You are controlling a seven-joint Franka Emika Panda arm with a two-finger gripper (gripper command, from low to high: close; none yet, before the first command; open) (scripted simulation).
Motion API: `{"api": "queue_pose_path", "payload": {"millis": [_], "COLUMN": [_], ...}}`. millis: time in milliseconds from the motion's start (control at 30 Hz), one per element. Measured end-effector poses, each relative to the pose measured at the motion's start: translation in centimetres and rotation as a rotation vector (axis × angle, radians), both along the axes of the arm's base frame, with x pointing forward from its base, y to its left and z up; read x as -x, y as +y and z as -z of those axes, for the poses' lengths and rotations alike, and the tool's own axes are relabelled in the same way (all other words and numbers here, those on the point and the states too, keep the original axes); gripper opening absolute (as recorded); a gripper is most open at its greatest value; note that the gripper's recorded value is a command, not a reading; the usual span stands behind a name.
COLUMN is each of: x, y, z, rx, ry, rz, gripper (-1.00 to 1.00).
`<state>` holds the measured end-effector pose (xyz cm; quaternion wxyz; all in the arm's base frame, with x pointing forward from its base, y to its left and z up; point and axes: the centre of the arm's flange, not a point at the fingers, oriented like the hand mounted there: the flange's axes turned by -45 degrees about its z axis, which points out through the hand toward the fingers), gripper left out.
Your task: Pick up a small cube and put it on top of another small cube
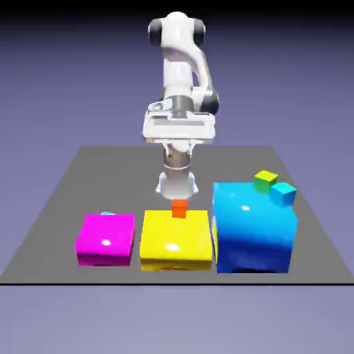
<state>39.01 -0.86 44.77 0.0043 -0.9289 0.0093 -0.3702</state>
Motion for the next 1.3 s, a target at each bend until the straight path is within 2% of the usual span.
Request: {"api": "queue_pose_path", "payload": {"millis": [300, 733, 1033, 1300], "x": [1.8, 8.9, 14.1, 18.1], "y": [-8.7, -16.0, -17.8, -18.8], "z": [8.1, 18.6, 24.0, 27.5], "rx": [-0.367, -0.975, -1.445, -1.881], "ry": [0.254, 0.472, 0.47, 0.313], "rz": [0.428, 1.028, 1.413, 1.722], "gripper": [0.0, 0.0, 0.0, 0.0]}}
